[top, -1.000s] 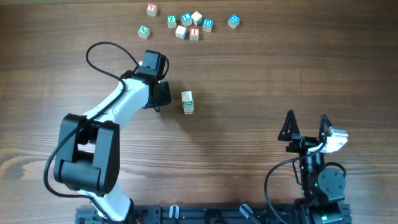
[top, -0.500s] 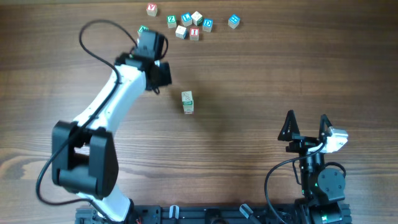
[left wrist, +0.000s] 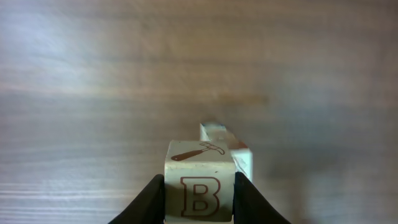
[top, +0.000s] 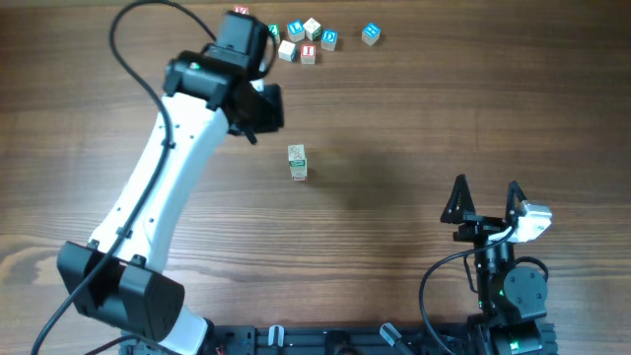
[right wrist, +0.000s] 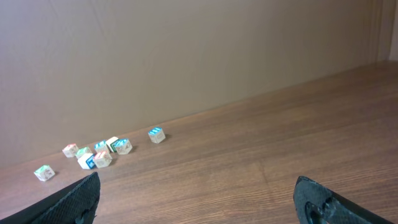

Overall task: Form a tower
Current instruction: 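Lower the 'B' block onto the red 'I' block and release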

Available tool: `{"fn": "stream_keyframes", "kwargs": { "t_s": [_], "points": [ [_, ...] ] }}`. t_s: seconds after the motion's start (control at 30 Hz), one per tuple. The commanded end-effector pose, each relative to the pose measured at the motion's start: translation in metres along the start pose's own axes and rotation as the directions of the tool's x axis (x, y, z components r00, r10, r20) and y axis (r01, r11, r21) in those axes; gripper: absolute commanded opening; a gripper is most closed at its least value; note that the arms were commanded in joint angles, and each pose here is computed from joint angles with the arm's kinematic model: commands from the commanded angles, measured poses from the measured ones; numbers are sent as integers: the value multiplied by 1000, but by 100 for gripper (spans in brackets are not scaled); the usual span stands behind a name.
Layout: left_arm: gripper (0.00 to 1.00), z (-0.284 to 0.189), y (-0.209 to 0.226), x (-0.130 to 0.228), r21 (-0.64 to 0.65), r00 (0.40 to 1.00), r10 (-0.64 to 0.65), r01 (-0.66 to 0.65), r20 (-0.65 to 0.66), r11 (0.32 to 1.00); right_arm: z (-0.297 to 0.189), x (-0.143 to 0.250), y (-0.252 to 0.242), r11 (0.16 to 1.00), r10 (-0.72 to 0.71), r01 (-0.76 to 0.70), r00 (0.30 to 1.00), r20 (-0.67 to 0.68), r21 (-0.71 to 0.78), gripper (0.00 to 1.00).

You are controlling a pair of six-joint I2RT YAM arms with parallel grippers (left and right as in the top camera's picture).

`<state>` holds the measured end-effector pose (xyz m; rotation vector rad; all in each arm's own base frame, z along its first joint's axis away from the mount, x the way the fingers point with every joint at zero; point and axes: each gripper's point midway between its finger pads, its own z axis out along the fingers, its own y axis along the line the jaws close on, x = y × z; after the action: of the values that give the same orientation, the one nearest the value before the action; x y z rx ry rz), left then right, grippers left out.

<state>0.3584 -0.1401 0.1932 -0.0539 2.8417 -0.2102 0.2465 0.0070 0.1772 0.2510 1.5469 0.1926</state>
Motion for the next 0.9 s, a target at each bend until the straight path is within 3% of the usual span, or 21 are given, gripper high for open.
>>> {"fn": "stream_keyframes", "kwargs": {
  "t_s": [0.0,0.23,0.87],
  "points": [
    [29,1,-22,13,30,999,41,-40,-28,999,0,-3,-2,1000,-15,15,1000,12,12,100],
    [27,18,-37,25,24,994,77,-75,-78,997,0,-3,-2,1000,-15,15,1000,12,12,100],
    [25,45,-31,39,-33,991,-64,60,-116,998,0,-3,-2,1000,-15,15,1000,13,12,100]
  ]
}}
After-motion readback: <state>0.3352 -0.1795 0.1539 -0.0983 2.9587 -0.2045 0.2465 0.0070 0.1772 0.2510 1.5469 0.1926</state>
